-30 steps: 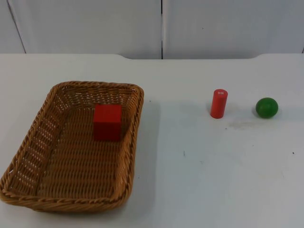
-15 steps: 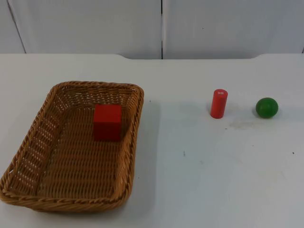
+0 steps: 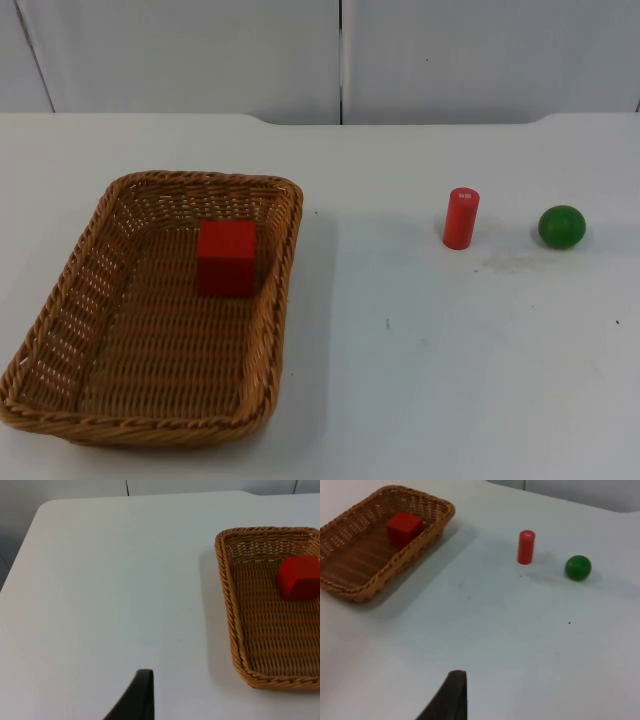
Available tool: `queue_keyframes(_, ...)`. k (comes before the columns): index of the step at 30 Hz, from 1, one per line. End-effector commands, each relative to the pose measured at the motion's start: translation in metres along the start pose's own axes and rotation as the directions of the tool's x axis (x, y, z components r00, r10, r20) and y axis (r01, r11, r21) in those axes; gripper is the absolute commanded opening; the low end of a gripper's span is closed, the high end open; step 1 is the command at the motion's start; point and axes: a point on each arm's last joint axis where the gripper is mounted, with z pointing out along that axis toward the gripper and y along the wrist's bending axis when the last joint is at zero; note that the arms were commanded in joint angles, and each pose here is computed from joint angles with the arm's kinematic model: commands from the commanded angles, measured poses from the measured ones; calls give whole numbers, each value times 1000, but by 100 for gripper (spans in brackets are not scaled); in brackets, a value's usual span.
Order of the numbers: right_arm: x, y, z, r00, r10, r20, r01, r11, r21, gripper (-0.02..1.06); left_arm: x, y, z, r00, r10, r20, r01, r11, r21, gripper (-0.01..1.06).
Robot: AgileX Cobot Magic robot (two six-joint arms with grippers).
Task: Pick up the basket with the left hand and place the object to the left of the red cylinder into the basket with the right hand.
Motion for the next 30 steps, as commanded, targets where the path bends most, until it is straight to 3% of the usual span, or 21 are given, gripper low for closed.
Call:
queue_keyframes(1, 1, 0, 1, 1000, 12, 0, -12, 1000, 16, 105, 1, 0, 0, 1000, -5, 0, 5, 1000, -6, 105)
queue_keyframes(23, 1, 2, 1, 993, 121, 13, -121, 966, 229, 105, 1, 0, 0, 1000, -5, 0, 5, 1000, -6, 105)
queue_keyframes(30, 1, 3, 1, 987, 162, 23, -161, 937, 311, 105, 1, 0, 0, 1000, -5, 0, 5, 1000, -6, 105)
